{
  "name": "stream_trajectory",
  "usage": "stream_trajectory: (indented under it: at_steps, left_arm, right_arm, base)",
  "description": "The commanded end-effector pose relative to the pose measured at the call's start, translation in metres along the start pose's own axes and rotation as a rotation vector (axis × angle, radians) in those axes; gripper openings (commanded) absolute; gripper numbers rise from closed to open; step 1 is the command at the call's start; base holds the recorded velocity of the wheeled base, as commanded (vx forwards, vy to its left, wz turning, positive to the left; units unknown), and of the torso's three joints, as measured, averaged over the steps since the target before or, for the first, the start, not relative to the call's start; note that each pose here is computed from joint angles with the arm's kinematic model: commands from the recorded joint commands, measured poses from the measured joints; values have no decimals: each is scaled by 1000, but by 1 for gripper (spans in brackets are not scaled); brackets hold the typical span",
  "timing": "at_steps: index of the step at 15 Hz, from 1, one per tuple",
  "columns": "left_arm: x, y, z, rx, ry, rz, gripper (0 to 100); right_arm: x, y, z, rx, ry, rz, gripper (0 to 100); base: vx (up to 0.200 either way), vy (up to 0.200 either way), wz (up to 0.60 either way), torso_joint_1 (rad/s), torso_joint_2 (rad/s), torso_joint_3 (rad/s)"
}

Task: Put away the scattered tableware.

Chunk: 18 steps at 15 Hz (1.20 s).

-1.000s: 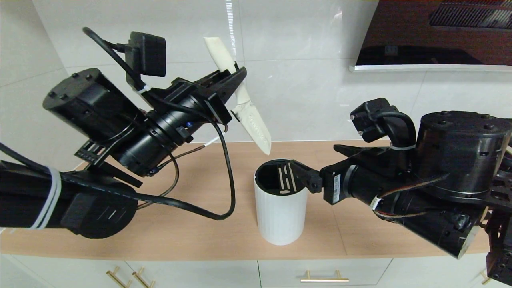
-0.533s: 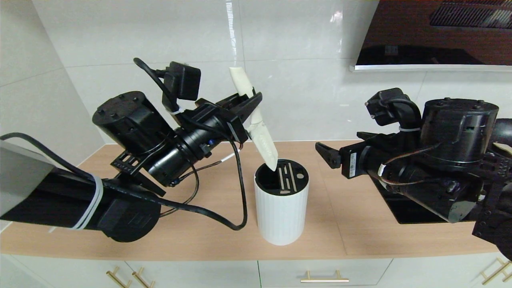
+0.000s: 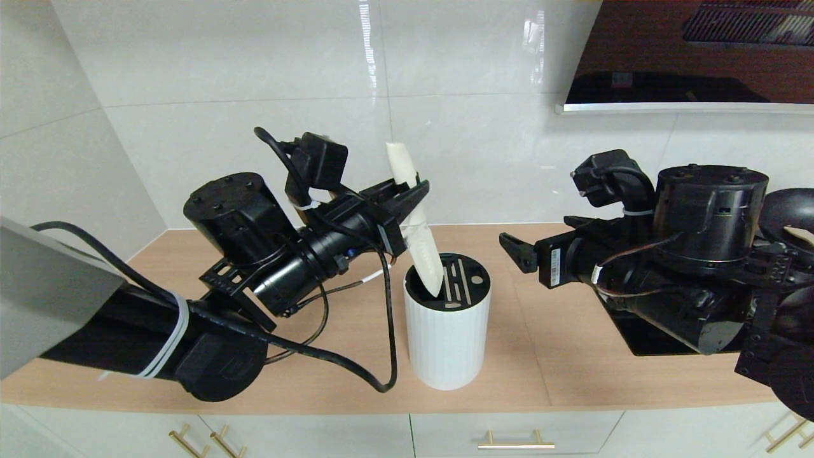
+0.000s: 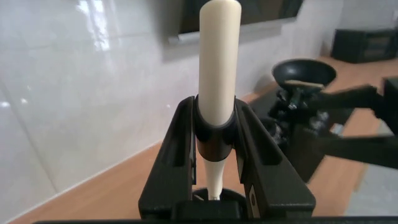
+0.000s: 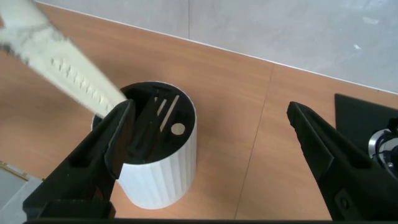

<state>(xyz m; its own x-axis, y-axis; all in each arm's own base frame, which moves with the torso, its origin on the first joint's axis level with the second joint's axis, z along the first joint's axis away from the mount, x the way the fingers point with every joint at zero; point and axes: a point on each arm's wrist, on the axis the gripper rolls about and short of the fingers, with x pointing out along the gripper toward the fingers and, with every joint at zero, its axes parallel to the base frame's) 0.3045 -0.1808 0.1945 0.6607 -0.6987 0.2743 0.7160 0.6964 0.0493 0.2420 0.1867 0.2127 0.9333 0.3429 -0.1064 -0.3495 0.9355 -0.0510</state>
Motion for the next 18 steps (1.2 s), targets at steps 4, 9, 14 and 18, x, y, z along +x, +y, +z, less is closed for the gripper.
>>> stream_trajectory:
  at_steps: [4,9,14,18]
  left_arm:
    - [0,-4,-13,-14,38,-10,0]
    - [2,-5,-30,-23,83,-15,0]
    - [5,-7,-56,-42,146,-17,0]
    - [7,-11,-72,-54,183,-24,0]
  right_arm:
    - [1,1,-1,-2,4,0,100]
    - [1,1,-3,-3,8,0,100]
    - [3,1,-4,-5,14,1,100]
    - [3,1,-4,-5,14,1,100]
  base:
    - [0,0,0,0,0,0]
    - [0,0,0,0,0,0]
    - [0,0,0,0,0,0]
    - [0,0,0,0,0,0]
